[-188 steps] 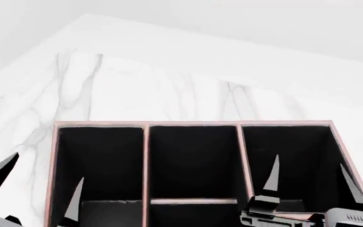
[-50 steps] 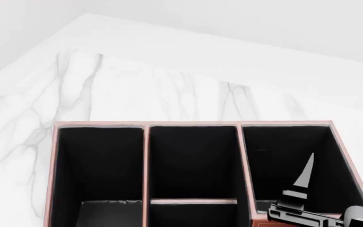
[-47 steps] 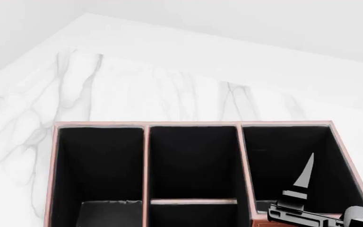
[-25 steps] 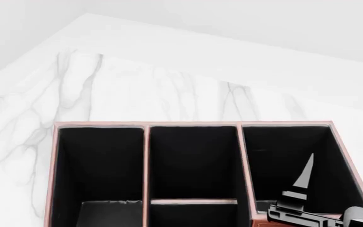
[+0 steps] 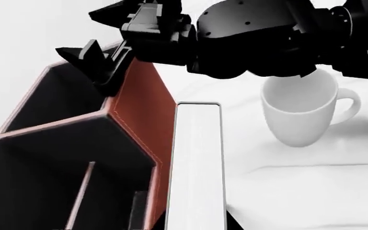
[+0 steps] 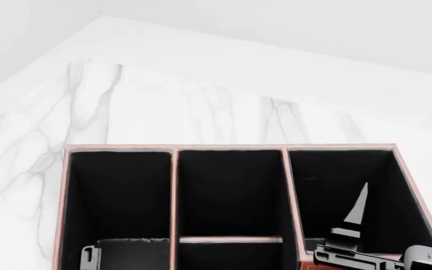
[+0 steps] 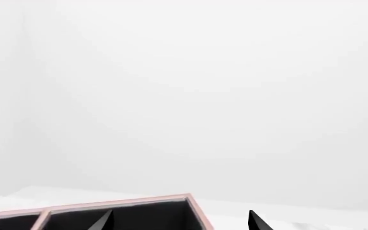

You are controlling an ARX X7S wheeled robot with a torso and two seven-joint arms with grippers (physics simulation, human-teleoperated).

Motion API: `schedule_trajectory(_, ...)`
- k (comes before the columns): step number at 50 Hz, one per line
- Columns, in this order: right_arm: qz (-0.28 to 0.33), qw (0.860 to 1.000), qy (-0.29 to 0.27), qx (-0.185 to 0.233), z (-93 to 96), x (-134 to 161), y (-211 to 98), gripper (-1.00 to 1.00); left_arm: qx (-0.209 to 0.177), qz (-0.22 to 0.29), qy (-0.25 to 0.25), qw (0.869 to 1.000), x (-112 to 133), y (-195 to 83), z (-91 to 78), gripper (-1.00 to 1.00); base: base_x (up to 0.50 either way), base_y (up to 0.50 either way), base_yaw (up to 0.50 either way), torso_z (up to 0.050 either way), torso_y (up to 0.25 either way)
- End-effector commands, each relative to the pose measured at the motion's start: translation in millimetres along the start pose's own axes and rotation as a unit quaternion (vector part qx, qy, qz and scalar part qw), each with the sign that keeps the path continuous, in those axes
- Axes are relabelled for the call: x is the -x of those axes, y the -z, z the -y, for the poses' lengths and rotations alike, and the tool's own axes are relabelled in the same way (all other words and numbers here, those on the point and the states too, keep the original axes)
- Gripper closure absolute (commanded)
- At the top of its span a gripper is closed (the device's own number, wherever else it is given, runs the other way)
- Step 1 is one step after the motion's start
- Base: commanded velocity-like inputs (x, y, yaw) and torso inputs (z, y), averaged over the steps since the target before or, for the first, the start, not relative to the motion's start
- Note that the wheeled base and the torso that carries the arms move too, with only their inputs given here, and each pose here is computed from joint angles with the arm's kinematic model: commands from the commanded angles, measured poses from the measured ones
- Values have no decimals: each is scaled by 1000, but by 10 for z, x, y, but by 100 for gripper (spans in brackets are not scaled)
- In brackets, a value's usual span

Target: Pick up the book and place it in the front compartment of the caddy.

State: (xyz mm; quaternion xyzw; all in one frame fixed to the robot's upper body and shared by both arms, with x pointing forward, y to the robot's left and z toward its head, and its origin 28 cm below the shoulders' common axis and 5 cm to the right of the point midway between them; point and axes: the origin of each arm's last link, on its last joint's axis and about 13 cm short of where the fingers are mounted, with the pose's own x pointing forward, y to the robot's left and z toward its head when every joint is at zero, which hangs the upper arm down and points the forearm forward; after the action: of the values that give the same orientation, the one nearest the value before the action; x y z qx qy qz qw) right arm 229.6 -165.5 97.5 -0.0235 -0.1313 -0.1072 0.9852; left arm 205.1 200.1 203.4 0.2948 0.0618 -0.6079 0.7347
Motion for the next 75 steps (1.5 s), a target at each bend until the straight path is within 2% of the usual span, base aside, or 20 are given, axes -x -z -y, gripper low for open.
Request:
schedule_trajectory(1,1,1000,0,3,-8,2,1,-100,-53,37,-44,997,114,-189,-266,100,0,0,0,0,0)
schedule_trajectory(3,1,1000,-1,4,-9,4,3,-100,-75,38,-50,995,129,-188,-323,100,0,0,0,0,0)
schedule_trajectory(5,1,1000,-1,4,-7,6,3,-100,-71,36,-50,996,137,-186,-347,100,0,0,0,0,0)
schedule_trajectory(8,1,1000,-1,4,-8,5,5,-100,-95,52,-60,992,155,-185,-406,100,0,0,0,0,0)
schedule_trajectory(9,0,1000,-1,4,-8,5,9,-100,-91,47,-60,993,160,-187,-419,100,0,0,0,0,10)
schedule_trajectory(12,0,1000,-2,5,-12,6,8,-100,-117,44,-65,990,170,-190,-494,100,0,0,0,0,0)
schedule_trajectory(21,0,1000,-2,6,-12,3,9,-100,-154,35,-66,985,174,-187,-647,100,0,0,0,0,0)
schedule_trajectory(26,0,1000,-1,6,-10,3,16,-100,-171,34,-83,981,161,-208,-744,100,0,0,0,0,2)
schedule_trajectory(34,0,1000,0,6,-2,4,28,-100,-238,38,-104,965,76,-163,-831,100,0,0,1,0,0)
schedule_trajectory(41,-2,1000,-1,7,-1,5,49,-100,-244,40,-115,962,40,-162,-931,100,0,0,0,0,0)
schedule_trajectory(46,-2,1000,0,7,4,6,44,-100,-255,39,-128,958,23,-190,-1050,100,0,0,0,0,0)
schedule_trajectory(54,-2,1000,2,7,13,7,44,-100,-279,57,-142,948,23,-244,-1148,100,0,0,0,0,1)
schedule_trajectory(60,-2,1000,1,7,12,12,49,-100,-267,64,-154,949,1,-261,-1230,100,0,0,0,0,0)
schedule_trajectory(75,-5,1000,2,8,11,21,97,-100,-286,67,-167,941,-156,-106,-1338,100,0,0,0,0,0)
